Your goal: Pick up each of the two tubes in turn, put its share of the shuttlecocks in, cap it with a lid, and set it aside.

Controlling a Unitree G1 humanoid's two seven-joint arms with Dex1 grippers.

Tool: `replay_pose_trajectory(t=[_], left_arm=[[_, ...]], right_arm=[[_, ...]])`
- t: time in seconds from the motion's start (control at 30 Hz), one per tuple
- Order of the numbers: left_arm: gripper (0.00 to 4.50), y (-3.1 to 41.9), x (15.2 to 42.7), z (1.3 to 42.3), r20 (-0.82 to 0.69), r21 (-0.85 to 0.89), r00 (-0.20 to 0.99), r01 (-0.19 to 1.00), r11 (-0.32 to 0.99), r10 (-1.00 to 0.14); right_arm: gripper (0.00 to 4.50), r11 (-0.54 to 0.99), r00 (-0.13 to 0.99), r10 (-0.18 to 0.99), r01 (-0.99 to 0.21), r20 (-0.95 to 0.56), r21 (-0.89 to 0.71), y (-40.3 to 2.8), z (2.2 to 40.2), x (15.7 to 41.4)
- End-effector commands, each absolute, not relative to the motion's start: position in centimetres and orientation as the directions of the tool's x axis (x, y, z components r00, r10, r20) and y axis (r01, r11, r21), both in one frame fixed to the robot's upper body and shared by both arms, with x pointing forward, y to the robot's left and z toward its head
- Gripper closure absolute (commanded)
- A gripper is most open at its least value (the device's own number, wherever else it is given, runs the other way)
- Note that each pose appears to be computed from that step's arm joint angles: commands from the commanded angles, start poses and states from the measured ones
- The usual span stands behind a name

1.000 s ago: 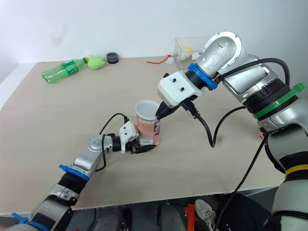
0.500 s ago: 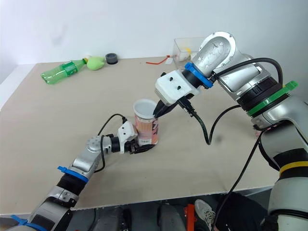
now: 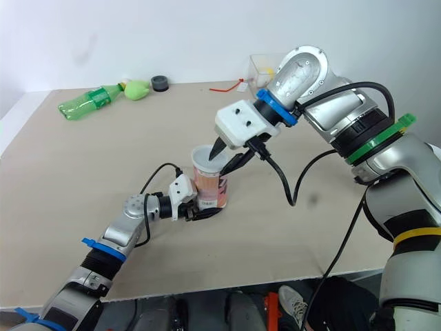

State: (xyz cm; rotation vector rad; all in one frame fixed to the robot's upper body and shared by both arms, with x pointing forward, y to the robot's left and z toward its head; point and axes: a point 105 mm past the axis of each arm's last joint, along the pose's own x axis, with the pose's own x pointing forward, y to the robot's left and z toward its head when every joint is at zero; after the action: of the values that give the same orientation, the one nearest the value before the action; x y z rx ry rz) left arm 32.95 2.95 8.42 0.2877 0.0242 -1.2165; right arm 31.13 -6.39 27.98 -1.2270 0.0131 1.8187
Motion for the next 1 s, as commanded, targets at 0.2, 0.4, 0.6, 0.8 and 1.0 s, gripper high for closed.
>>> replay_pose_trajectory(t=[0.2,0.4,0.6,0.8,1.0], left_arm=[[1.44,4.0,32.5,5.9,-0.258,0.15,0.344,0.937,0.315,-0.903],[1.44,4.3,32.6,5.9,-0.269,0.156,0.34,0.939,0.308,-0.901],[1.44,4.3,32.7,5.9,-0.272,0.158,0.337,0.94,0.303,-0.901],[1.44,4.4,32.7,6.1,-0.267,0.157,0.337,0.94,0.305,-0.903],[1.44,4.4,32.6,5.9,-0.265,0.149,0.34,0.939,0.31,-0.902]], right_arm=[[3.43,-0.278,-0.104,0.907,-0.876,-0.409,-0.393,-7.2,33.2,31.7],[4.46,-0.161,-0.028,0.934,-0.923,-0.355,-0.35,-7.6,30.8,33.2],[4.46,-0.173,-0.03,0.923,-0.924,-0.384,-0.342,-6.8,28.1,33.3],[4.46,-0.208,-0.055,0.909,-0.918,-0.413,-0.336,-6.0,26.4,33.0],[4.46,-0.252,-0.066,0.882,-0.903,-0.467,-0.348,-5.6,25.1,32.9]])
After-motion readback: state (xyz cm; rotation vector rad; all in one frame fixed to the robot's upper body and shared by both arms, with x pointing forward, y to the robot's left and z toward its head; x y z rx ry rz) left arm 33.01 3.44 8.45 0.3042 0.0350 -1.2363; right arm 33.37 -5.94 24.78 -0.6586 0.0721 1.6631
